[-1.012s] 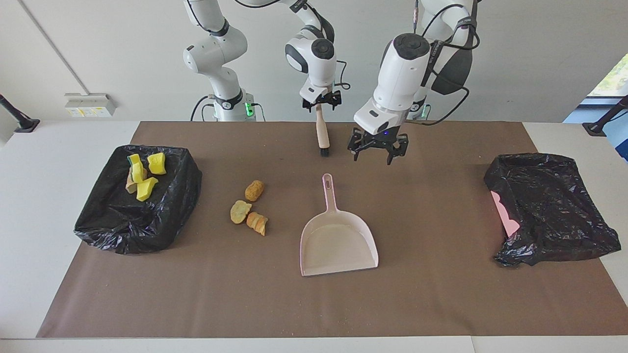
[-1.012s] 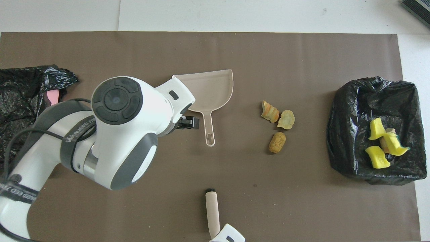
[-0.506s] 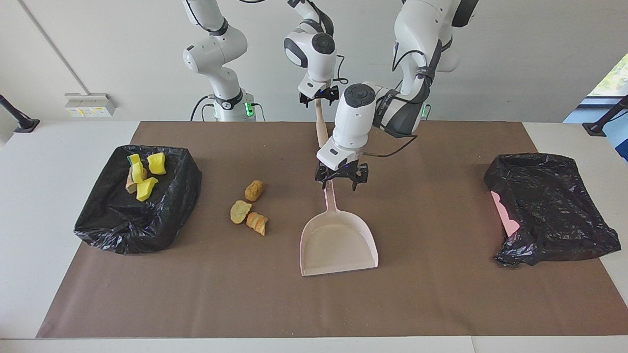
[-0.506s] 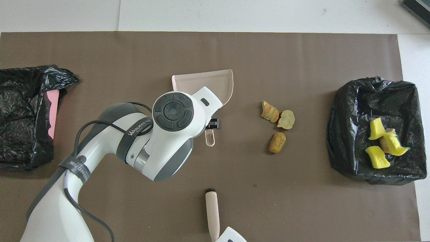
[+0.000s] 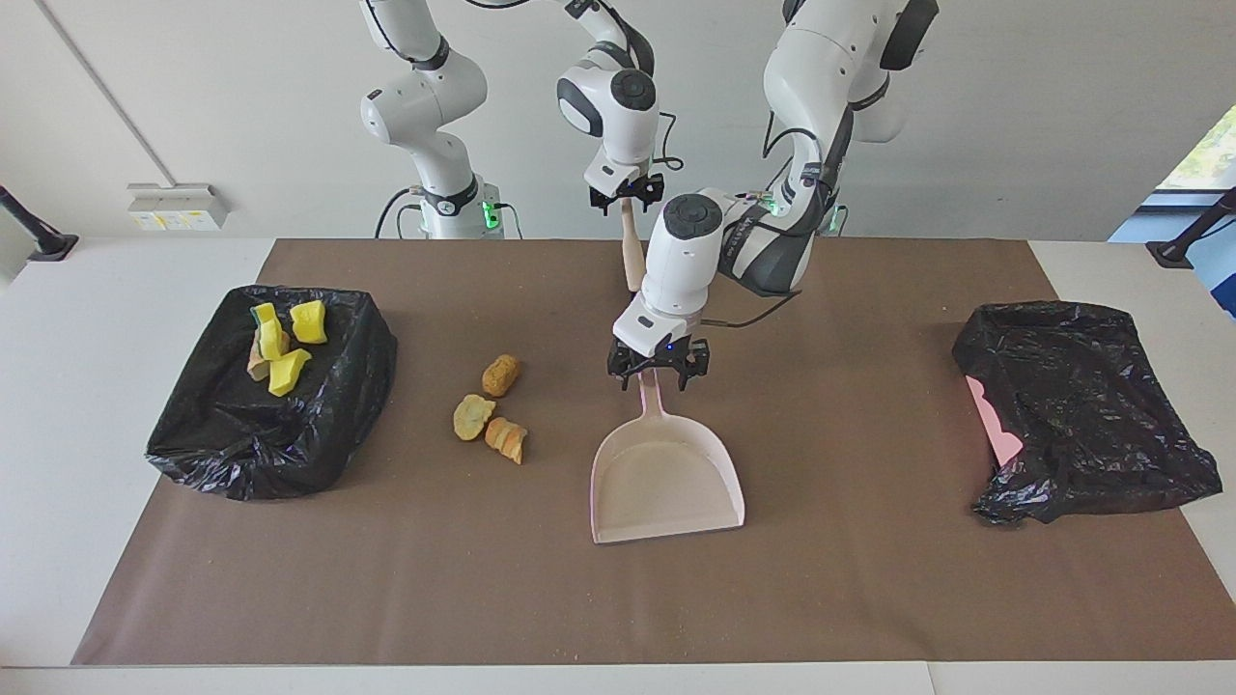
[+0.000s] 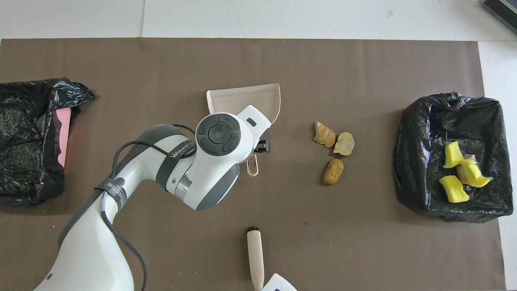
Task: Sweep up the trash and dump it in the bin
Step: 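Grasp the dustpan handle with the left gripper and lift it, then place the dustpan by the tan chunks while the right gripper grasps the brush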
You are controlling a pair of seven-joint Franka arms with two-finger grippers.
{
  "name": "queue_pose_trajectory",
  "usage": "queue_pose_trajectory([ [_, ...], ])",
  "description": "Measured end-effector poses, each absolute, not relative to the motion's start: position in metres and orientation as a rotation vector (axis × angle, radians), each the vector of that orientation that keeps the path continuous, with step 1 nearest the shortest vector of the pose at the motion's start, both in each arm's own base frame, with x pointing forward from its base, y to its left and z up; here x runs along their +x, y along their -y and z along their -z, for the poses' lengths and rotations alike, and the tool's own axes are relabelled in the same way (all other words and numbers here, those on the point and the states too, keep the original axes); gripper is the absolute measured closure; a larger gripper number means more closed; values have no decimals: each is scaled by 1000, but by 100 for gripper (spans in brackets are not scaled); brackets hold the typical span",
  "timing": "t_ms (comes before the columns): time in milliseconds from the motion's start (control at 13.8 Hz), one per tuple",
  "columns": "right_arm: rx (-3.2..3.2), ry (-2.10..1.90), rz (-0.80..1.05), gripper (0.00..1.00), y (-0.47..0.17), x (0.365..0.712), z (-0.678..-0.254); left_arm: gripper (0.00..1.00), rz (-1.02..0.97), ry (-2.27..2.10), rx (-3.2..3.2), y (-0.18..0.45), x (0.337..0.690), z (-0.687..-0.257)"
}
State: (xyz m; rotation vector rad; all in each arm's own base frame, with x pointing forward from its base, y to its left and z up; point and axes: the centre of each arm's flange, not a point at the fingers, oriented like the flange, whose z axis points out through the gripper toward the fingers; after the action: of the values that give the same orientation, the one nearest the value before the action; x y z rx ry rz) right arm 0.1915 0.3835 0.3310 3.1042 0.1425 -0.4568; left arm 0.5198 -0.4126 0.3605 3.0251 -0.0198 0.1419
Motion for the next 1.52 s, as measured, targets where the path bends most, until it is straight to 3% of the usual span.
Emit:
queue_pose_trajectory([
  [145,3103,-143,457,40,-383,191,-330,1,-139,23,3026,415,518,-359],
  [289,3103,-143,457,66,-383,191,-330,19,-128,28,3030,418,514,-355],
  [361,3102,-142,458,74,-383,191,-330,29,-122,30,3033,418,513,-353],
  [434,3102,-142,459,74,-383,191,-330,29,-118,32,3036,418,511,-351],
  [578,3095,-154,450,74,-383,192,-330,49,-122,34,3042,417,512,-350],
  [650,3080,-169,449,74,-382,191,-330,64,-141,48,3054,415,514,-350],
  [723,3050,-191,453,74,-381,192,-333,67,-179,75,3073,413,517,-352],
  [1084,2988,-249,500,74,-339,227,-377,67,-255,208,3137,398,527,-372],
  [1518,3034,-35,385,74,-249,308,-431,67,-46,981,3140,362,515,-409],
])
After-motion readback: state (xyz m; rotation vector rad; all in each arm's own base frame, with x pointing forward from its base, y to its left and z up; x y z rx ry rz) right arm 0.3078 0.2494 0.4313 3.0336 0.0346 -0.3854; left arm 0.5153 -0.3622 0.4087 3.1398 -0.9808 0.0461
